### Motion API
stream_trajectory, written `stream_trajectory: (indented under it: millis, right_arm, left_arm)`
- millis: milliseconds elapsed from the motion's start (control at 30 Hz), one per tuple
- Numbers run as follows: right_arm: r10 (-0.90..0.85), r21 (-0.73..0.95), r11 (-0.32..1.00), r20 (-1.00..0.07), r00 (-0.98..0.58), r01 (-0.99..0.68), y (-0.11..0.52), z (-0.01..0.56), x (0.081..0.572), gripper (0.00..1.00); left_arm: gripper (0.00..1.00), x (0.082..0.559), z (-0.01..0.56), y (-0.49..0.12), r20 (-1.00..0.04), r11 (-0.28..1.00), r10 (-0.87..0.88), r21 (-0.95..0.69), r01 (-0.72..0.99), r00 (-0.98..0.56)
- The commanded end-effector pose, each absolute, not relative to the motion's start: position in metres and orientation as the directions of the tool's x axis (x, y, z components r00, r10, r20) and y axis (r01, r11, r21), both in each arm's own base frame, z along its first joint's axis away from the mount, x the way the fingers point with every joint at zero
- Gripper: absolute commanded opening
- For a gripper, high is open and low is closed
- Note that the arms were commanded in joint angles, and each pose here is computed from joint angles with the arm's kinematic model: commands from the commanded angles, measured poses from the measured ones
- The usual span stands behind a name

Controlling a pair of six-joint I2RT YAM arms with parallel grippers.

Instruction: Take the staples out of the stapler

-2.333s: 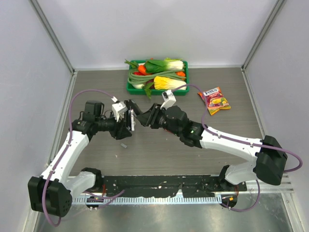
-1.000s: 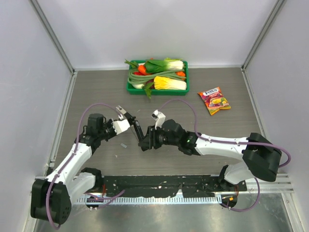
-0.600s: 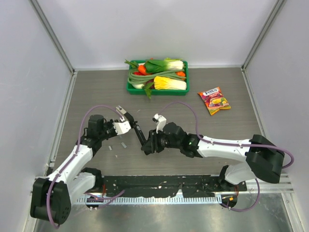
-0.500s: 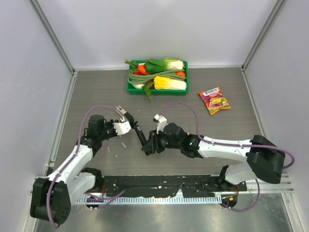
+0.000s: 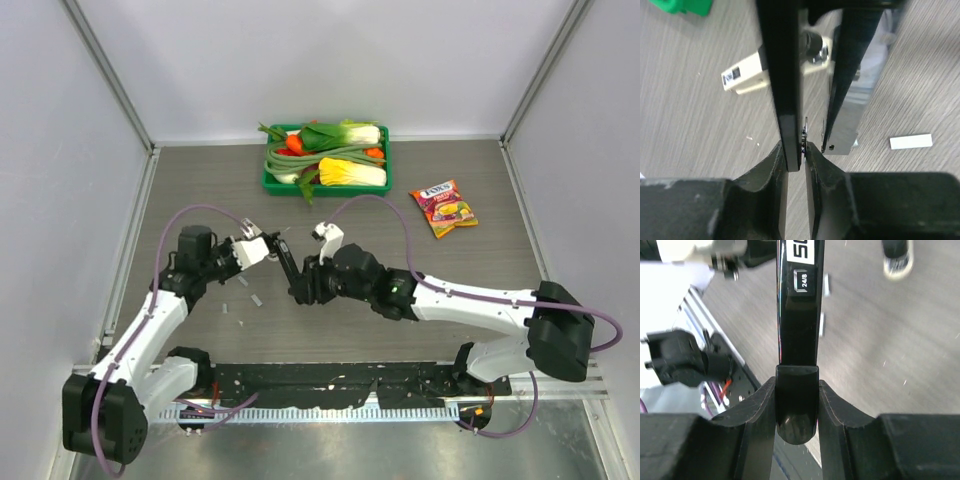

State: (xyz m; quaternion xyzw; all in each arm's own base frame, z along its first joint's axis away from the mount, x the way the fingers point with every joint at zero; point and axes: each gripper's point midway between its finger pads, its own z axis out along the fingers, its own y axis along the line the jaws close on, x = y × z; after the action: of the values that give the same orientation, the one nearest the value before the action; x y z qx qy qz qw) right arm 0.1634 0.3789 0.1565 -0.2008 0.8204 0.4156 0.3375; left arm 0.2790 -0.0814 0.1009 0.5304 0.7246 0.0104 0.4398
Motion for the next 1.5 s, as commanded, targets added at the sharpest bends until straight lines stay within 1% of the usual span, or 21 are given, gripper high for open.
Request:
stream_trajectory:
  millis: [0, 33, 67, 133, 167, 200, 233, 367, 467, 633, 733, 900, 933, 967, 1033, 1067, 1233, 1333, 1367, 1433, 1467]
  right_arm:
    - [0.129, 0.448, 0.653, -0.861, -0.492, -0.611, 0.373, 0.256, 0.214, 0.01]
    - [0.146, 0.441, 0.673, -0.867, -0.477, -0.594, 0.372, 0.265, 0.225, 0.01]
    - [0.15, 0.426, 0.698, -0.873, -0.465, -0.576, 0.368, 0.267, 0.232, 0.01]
    - [0.13, 0.4, 0.725, -0.878, -0.46, -0.56, 0.362, 0.272, 0.241, 0.01]
    - [0.124, 0.393, 0.738, -0.878, -0.462, -0.548, 0.358, 0.27, 0.25, 0.01]
    - [0.097, 0.376, 0.749, -0.877, -0.471, -0.545, 0.355, 0.265, 0.252, 0.01]
    - [0.099, 0.375, 0.753, -0.877, -0.47, -0.541, 0.355, 0.271, 0.256, 0.01]
    - [0.056, 0.349, 0.772, -0.87, -0.49, -0.532, 0.35, 0.266, 0.274, 0.01]
    - [0.004, 0.317, 0.783, -0.863, -0.506, -0.535, 0.35, 0.252, 0.287, 0.01]
    - [-0.117, 0.243, 0.812, -0.823, -0.556, -0.53, 0.359, 0.202, 0.313, 0.01]
    - [-0.183, 0.204, 0.822, -0.789, -0.587, -0.531, 0.368, 0.168, 0.328, 0.01]
    - [-0.274, 0.129, 0.826, -0.759, -0.59, -0.549, 0.38, 0.138, 0.348, 0.01]
    - [-0.269, 0.124, 0.825, -0.772, -0.576, -0.552, 0.386, 0.145, 0.355, 0.01]
    - [-0.289, 0.108, 0.829, -0.757, -0.586, -0.549, 0.387, 0.131, 0.36, 0.01]
    - [-0.286, 0.101, 0.828, -0.769, -0.572, -0.551, 0.394, 0.138, 0.37, 0.01]
    - [-0.304, 0.092, 0.832, -0.75, -0.588, -0.547, 0.395, 0.123, 0.373, 0.01]
    - [-0.304, 0.085, 0.832, -0.758, -0.578, -0.548, 0.412, 0.12, 0.393, 0.01]
    - [-0.309, 0.083, 0.833, -0.75, -0.585, -0.546, 0.418, 0.112, 0.402, 0.06]
    - [-0.314, 0.082, 0.834, -0.743, -0.592, -0.545, 0.419, 0.108, 0.404, 0.13]
    - [-0.309, 0.081, 0.838, -0.744, -0.593, -0.539, 0.422, 0.107, 0.412, 0.2]
    - [-0.309, 0.082, 0.84, -0.741, -0.597, -0.537, 0.423, 0.106, 0.412, 0.3]
  left_arm:
    - [0.32, 0.257, 0.14, -0.112, -0.725, 0.416, 0.687, 0.337, 0.844, -0.05]
    - [0.42, 0.255, 0.148, -0.113, -0.728, 0.414, 0.684, 0.329, 0.849, -0.051]
    - [0.57, 0.248, 0.146, -0.113, -0.725, 0.417, 0.684, 0.298, 0.858, -0.08]
    - [0.67, 0.248, 0.156, -0.11, -0.722, 0.423, 0.688, 0.319, 0.848, -0.072]
    - [0.82, 0.246, 0.157, -0.109, -0.72, 0.426, 0.69, 0.319, 0.847, -0.076]
    - [0.93, 0.246, 0.159, -0.108, -0.719, 0.433, 0.69, 0.323, 0.842, -0.079]
    - [0.99, 0.245, 0.162, -0.107, -0.723, 0.441, 0.686, 0.331, 0.834, -0.076]
    - [1.0, 0.252, 0.17, -0.103, -0.739, 0.514, 0.66, 0.314, 0.798, -0.134]
    - [1.0, 0.26, 0.171, -0.1, -0.749, 0.58, 0.627, 0.264, 0.77, -0.216]
    - [1.0, 0.276, 0.19, -0.096, -0.787, 0.707, 0.491, 0.109, 0.699, -0.373]
    - [1.0, 0.283, 0.199, -0.093, -0.804, 0.757, 0.413, 0.043, 0.652, -0.426]
    - [1.0, 0.281, 0.201, -0.089, -0.818, 0.791, 0.371, 0.03, 0.611, -0.441]
    - [1.0, 0.28, 0.203, -0.088, -0.821, 0.795, 0.367, 0.033, 0.605, -0.437]
    - [1.0, 0.28, 0.203, -0.088, -0.821, 0.801, 0.36, 0.029, 0.599, -0.442]
    - [1.0, 0.278, 0.2, -0.087, -0.817, 0.806, 0.356, 0.023, 0.591, -0.453]
    - [1.0, 0.278, 0.199, -0.087, -0.815, 0.807, 0.356, 0.023, 0.589, -0.456]
    - [1.0, 0.277, 0.194, -0.085, -0.807, 0.823, 0.338, 0.005, 0.568, -0.484]
    - [1.0, 0.274, 0.194, -0.085, -0.81, 0.821, 0.339, 0.007, 0.57, -0.478]
    - [1.0, 0.273, 0.195, -0.085, -0.814, 0.821, 0.341, 0.014, 0.571, -0.471]
    - [1.0, 0.272, 0.191, -0.083, -0.81, 0.823, 0.343, 0.016, 0.568, -0.475]
    - [1.0, 0.271, 0.19, -0.083, -0.808, 0.822, 0.346, 0.016, 0.569, -0.477]
